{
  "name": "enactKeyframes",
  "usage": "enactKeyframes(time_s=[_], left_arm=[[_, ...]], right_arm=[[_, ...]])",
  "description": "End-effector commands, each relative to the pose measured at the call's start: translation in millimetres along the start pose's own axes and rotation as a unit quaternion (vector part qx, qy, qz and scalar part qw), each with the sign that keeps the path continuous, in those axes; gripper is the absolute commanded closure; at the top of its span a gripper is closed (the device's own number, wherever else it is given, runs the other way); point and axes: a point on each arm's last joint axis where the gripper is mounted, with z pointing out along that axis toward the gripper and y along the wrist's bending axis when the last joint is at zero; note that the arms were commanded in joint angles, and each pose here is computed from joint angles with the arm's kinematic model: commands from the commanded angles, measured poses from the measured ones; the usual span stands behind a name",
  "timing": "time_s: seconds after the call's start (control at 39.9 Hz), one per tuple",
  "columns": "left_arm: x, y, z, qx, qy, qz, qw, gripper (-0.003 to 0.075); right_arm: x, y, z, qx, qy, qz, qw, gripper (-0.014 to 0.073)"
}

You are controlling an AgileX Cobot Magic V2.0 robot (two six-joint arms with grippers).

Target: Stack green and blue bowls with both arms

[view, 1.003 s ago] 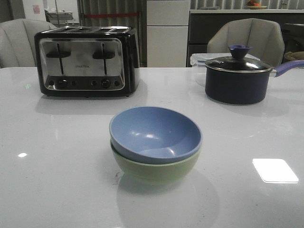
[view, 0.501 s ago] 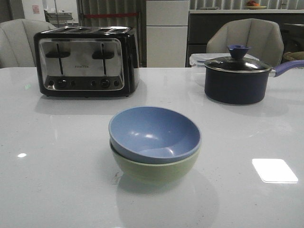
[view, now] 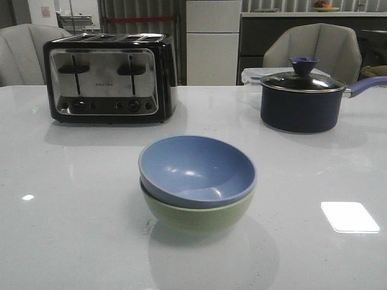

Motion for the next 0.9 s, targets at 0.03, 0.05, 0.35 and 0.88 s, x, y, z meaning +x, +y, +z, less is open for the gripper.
enactKeyframes(time_s=[0.03, 0.05, 0.35, 0.88], left_arm=[[-8, 1, -2, -0.007, -0.052, -0.003, 0.999, 0.0627], [-8, 1, -2, -0.007, -0.052, -0.003, 0.999, 0.0627], [-8, 1, -2, -0.007, -0.052, -0.003, 0.999, 0.0627], [-8, 1, -2, -0.007, -0.052, -0.003, 0.999, 0.0627]], right_arm=[[-11, -2, -2, 0.012, -0.061, -0.001, 0.998, 0.0543], [-11, -2, -2, 0.012, -0.061, -0.001, 0.998, 0.0543], [-17, -3, -3, 0.02, -0.094, 0.005, 0.995, 0.0543], [-22, -3, -4, 0.024, -0.123, 0.015, 0.992, 0.0543]])
